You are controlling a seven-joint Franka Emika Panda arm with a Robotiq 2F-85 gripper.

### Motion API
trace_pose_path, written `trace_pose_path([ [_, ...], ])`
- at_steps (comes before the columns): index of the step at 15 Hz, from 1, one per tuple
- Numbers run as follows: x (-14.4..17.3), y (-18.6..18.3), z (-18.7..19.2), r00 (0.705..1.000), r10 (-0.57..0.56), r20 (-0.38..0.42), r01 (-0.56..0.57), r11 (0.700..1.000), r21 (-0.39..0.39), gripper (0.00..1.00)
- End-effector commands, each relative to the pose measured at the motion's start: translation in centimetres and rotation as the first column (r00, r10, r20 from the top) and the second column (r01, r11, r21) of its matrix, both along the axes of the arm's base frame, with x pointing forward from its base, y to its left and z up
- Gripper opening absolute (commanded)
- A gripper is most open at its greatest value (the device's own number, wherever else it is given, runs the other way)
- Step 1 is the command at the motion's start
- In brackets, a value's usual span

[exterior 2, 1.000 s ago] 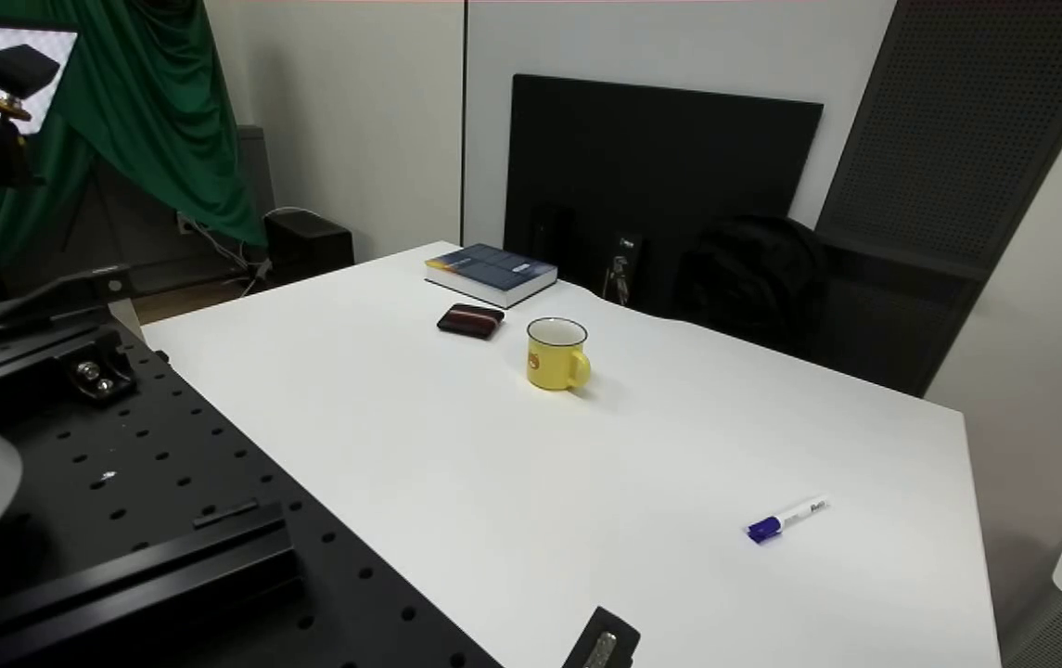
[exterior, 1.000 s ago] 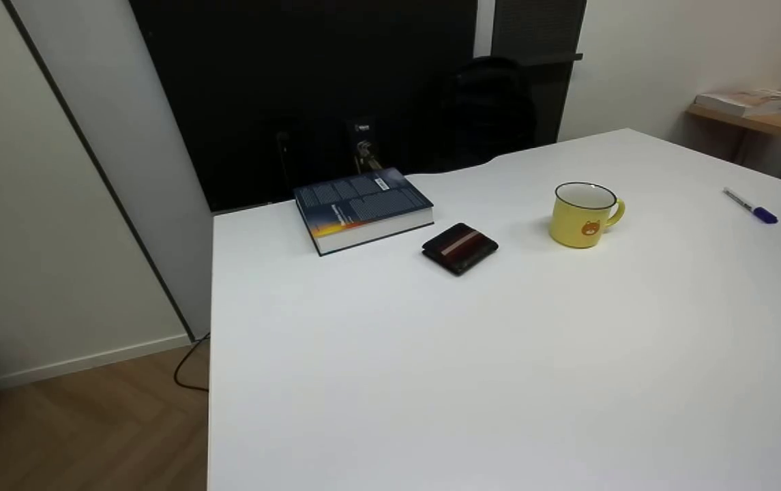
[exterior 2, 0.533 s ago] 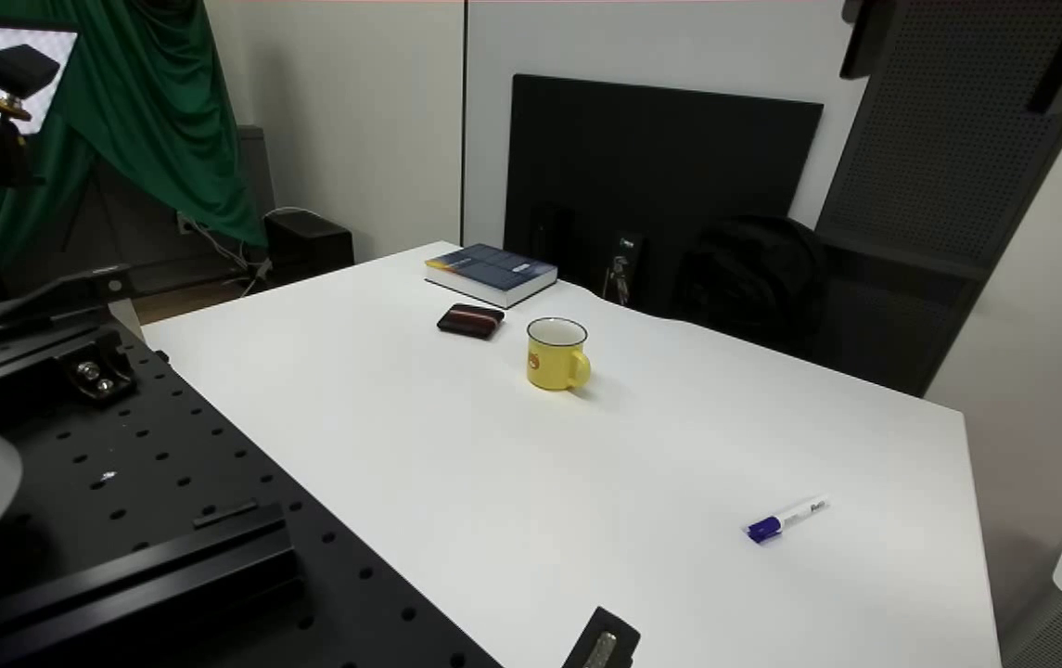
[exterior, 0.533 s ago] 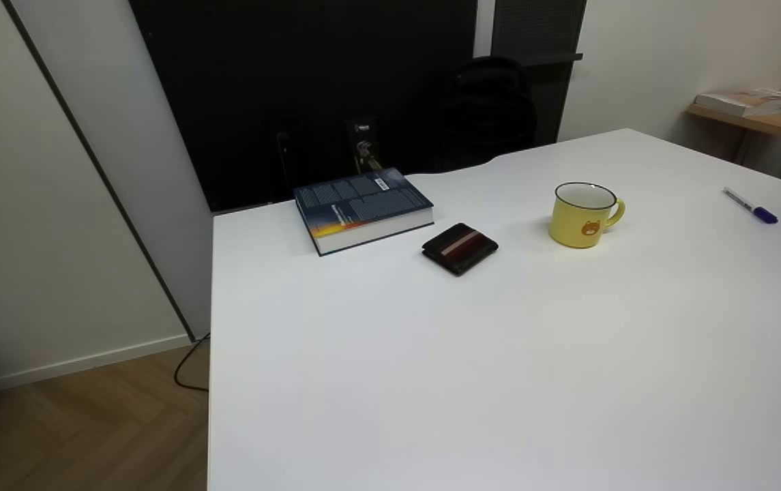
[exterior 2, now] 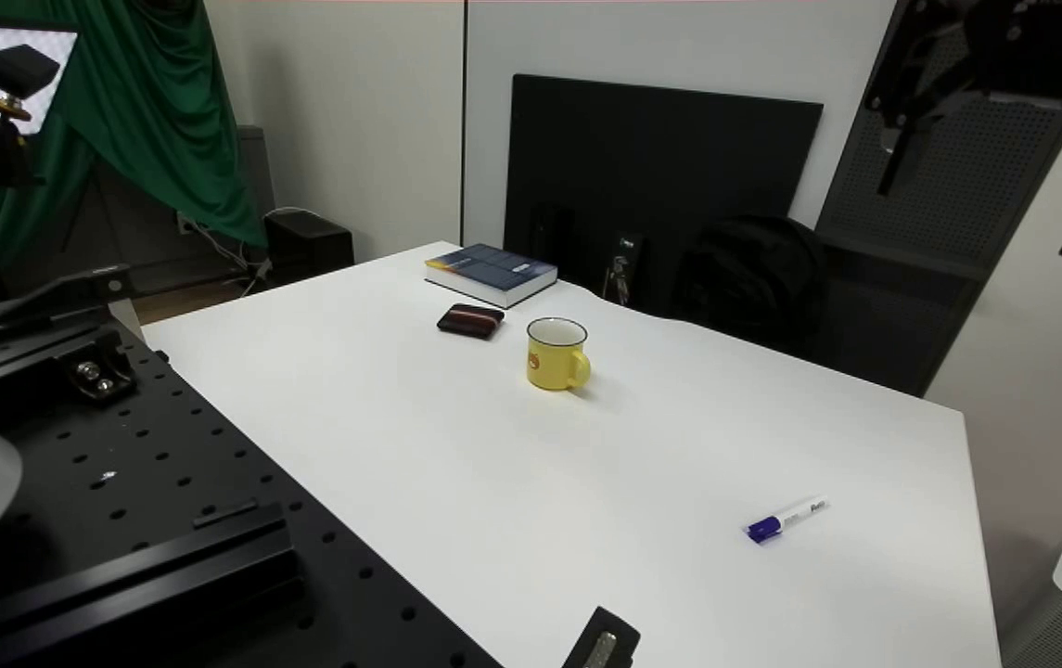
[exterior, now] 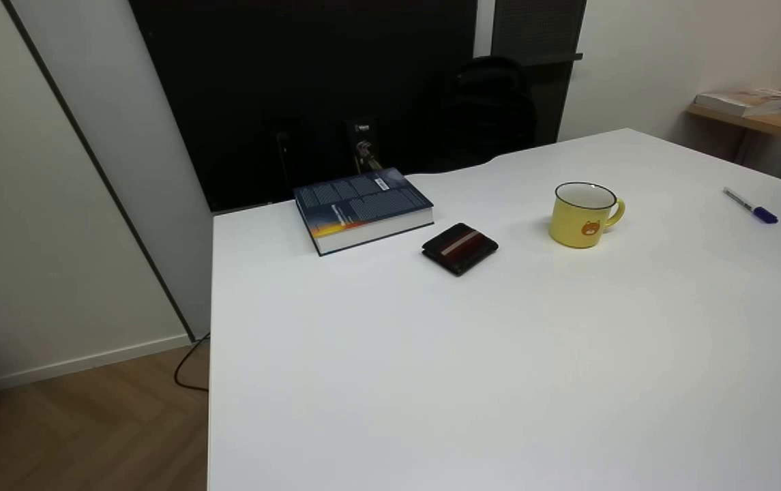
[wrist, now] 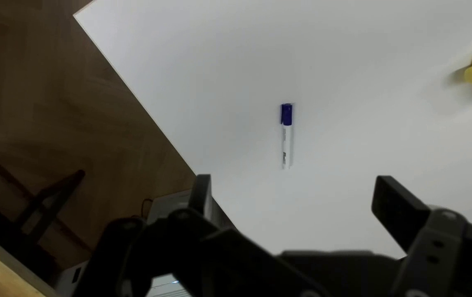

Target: Put the marker in the cup

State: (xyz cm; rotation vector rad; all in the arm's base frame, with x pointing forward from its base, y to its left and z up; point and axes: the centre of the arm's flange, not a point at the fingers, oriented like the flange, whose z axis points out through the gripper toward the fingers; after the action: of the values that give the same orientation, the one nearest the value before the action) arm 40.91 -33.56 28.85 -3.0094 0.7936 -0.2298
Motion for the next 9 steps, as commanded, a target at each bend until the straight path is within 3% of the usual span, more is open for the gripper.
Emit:
trace_pose_path([
  [1, 1.3, -1.9, -1.0, 0.999, -0.042, -0.019, 0.042, 0.999, 0.002, 1.0],
  [9, 0.4, -1.4, -1.5, 0.999, -0.027, -0.028, 0.027, 1.0, 0.002, 1.0],
])
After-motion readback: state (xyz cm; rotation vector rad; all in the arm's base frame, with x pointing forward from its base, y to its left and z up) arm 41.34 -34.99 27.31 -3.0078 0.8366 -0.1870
